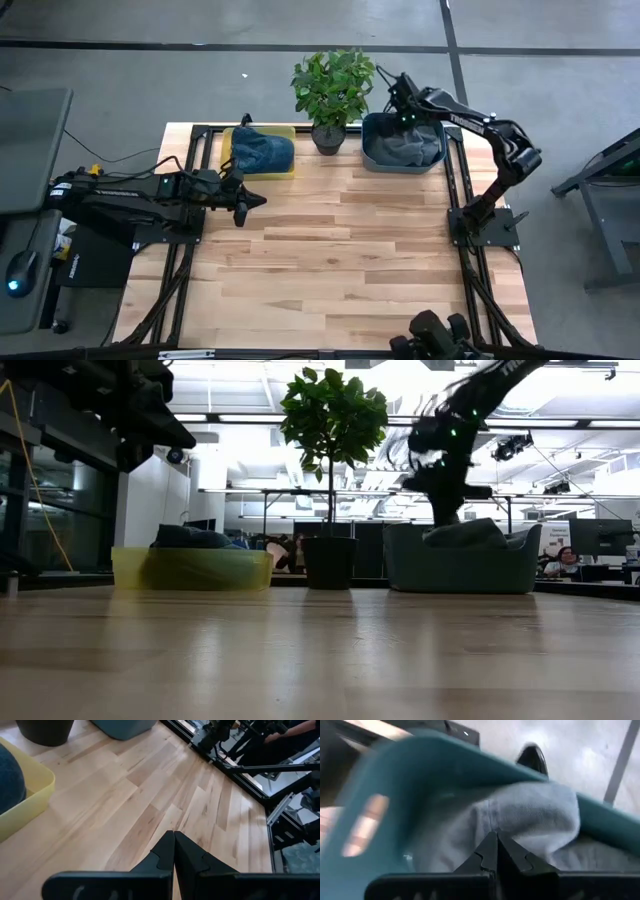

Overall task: Pick & Place hat
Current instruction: Adjust the gray cap

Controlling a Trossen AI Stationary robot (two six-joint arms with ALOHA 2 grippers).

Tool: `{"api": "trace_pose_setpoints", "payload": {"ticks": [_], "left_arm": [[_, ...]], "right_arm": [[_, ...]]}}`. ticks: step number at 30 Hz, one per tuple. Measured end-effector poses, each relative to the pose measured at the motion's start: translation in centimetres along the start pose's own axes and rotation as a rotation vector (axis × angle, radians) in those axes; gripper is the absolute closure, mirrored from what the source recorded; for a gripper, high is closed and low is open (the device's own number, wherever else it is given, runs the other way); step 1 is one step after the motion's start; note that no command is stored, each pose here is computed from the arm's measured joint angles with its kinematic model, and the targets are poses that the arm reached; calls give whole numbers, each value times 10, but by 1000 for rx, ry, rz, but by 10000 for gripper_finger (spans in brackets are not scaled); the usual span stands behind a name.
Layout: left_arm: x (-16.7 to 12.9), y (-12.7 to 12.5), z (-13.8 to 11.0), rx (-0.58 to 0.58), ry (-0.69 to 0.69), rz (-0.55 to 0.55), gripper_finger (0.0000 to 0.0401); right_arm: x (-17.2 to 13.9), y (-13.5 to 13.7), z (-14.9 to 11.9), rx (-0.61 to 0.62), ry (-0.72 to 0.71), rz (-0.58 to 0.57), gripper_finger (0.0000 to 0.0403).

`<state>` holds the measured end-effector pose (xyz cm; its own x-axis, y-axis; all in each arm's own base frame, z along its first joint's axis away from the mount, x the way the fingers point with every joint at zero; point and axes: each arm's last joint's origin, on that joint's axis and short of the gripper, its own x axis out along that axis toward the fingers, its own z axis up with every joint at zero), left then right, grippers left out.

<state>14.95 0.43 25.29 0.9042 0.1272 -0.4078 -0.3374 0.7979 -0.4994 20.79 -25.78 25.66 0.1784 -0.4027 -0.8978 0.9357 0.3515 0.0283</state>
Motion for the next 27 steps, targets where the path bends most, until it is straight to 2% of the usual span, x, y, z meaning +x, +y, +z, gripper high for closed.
{"api": "trace_pose_setpoints", "payload": {"ticks": [7, 16, 21, 27], "left_arm": [[0, 0, 0, 0, -2, 3, 401], [0, 0, 0, -4, -2, 3, 401], [0, 0, 0, -4, -5, 7, 401], [0, 0, 0, -3, -9, 12, 401]], "right_arm": [[34, -15, -30, 39, 89, -53, 403], [63, -30, -59, 100, 127, -51, 403], [57, -29, -54, 92, 130, -32, 403], [29, -26, -35, 97, 56, -21, 403]]}}
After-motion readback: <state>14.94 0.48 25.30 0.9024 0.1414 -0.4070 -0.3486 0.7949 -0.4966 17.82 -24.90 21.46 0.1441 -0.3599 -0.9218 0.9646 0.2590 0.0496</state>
